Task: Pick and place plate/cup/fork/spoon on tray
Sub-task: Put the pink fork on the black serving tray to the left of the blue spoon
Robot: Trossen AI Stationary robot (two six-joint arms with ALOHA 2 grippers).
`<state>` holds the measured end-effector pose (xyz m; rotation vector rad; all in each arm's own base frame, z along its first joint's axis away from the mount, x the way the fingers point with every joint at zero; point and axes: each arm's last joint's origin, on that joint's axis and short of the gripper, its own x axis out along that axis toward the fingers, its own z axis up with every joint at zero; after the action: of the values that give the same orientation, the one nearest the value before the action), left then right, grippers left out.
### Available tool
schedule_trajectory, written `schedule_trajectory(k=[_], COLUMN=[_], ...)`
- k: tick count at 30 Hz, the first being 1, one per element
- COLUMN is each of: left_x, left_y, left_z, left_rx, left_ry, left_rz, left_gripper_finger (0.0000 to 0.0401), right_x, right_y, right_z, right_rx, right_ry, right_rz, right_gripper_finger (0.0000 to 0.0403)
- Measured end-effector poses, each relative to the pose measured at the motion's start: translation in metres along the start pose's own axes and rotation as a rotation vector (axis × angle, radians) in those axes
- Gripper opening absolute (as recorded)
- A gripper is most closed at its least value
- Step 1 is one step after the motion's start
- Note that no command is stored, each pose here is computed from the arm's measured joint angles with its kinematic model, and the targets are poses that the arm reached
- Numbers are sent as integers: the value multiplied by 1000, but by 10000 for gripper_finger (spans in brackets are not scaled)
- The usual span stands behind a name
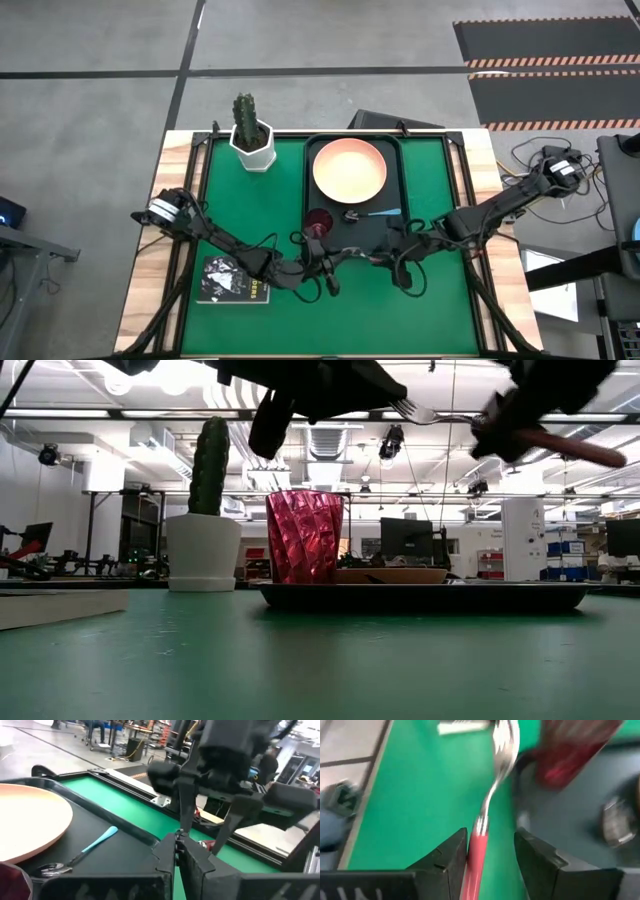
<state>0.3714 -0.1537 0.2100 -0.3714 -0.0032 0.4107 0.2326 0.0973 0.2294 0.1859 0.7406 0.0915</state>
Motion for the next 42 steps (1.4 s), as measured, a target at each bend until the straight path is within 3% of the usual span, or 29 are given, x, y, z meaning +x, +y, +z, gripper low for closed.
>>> schedule_trajectory(k=[3, 9, 17, 26, 35, 42], left_x=[3, 5, 8, 12, 14, 14], left_y=[3, 7, 10, 14, 15, 16], left_z=[1, 2, 4, 6, 7, 7], left_rx=[-31, -46, -49, -45, -56, -53], left_ry=[-5, -27, -44, -51, -59, -58], left_rz=[22, 69, 100, 123, 125, 125], left_gripper_finger=[0, 0, 0, 0, 0, 0], right_x=[-4, -11, -8, 25, 26, 42], right_y=[4, 13, 10, 11, 19, 24], right_z=[7, 19, 14, 1, 25, 29], right_rx=[-92, -182, -183, -142, -136, -167], right_ry=[-65, -132, -98, -10, -8, 56], right_rz=[-99, -148, -259, -332, -430, -499], right_gripper_finger=[148, 139, 132, 135, 136, 115])
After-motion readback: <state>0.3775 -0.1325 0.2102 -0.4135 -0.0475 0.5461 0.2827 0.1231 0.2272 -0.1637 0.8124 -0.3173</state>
